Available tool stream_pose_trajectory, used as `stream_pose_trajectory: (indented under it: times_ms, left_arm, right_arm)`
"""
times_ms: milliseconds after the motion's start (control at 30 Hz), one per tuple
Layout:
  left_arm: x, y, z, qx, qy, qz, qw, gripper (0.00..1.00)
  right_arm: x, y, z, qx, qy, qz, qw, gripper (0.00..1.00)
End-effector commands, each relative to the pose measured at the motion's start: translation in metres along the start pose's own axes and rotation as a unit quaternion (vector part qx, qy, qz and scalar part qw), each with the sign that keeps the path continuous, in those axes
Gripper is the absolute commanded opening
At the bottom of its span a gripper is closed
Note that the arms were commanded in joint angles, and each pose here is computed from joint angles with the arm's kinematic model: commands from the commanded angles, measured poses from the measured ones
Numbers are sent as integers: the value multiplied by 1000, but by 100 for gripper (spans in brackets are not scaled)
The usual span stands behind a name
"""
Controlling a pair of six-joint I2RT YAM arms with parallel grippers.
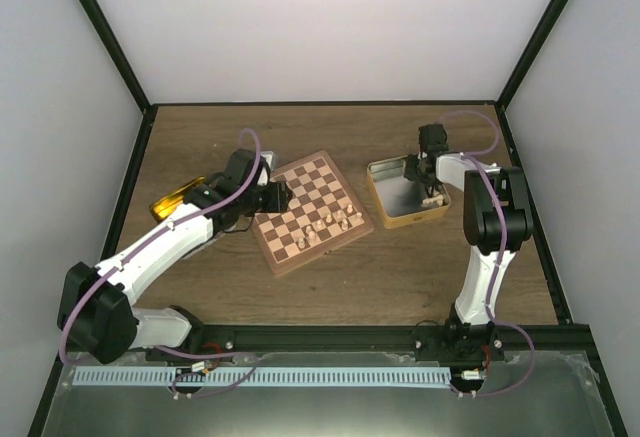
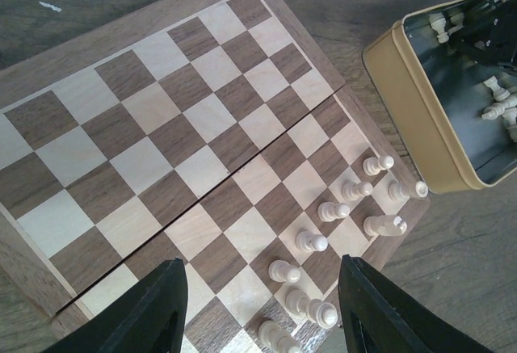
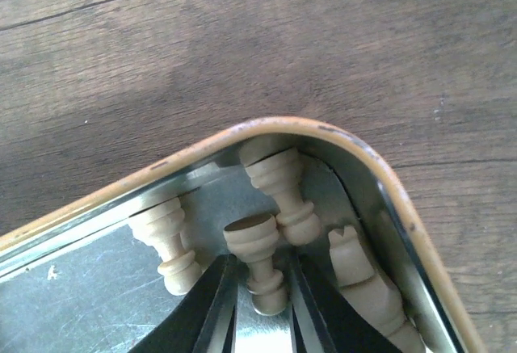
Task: Set up the chess pieces on the board
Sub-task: Pick up the chess piece from the storage box, then place the chess piece on the chessboard.
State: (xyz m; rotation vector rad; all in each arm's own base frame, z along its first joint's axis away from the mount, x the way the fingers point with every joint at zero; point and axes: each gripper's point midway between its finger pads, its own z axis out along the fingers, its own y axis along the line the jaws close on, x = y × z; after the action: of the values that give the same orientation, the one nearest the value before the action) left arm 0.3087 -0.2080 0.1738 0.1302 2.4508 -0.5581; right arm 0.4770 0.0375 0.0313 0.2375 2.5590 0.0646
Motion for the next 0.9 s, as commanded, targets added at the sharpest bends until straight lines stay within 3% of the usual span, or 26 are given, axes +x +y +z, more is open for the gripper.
stream_pose_trajectory:
  times_ms: [0,133,300,433,567,700,867]
  left_arm:
    - [-3,-1,2,7,-7,-1,1000,53]
    - [-5,-1,-1,6,-14,-6,1000,54]
    - [-9,-3,-7,15,-26,-24,999,57]
    - [-12,-10,-12,42,-39,-53,997,61]
    - [-21,-27,-23,102,-66,-85,989,65]
    - [-28,-53,-36,186,-77,-105,974,69]
    - [-32,-83,-48,270,-62,-102,955,77]
  right_arm:
    - [13,-4,3,20,22,-3,1000,15]
    - [5,-2,-2,24,2,-15,1000,7]
    - [-9,16,-25,-5,-31,-25,999,6]
    - [-7,40,-58,-58,-40,-24,997,6]
    - [1,78,-108,-161,-59,-31,985,6]
    - [26,127,-162,-314,-66,-78,944,6]
    - [61,182,-247,-514,-82,-156,840,7]
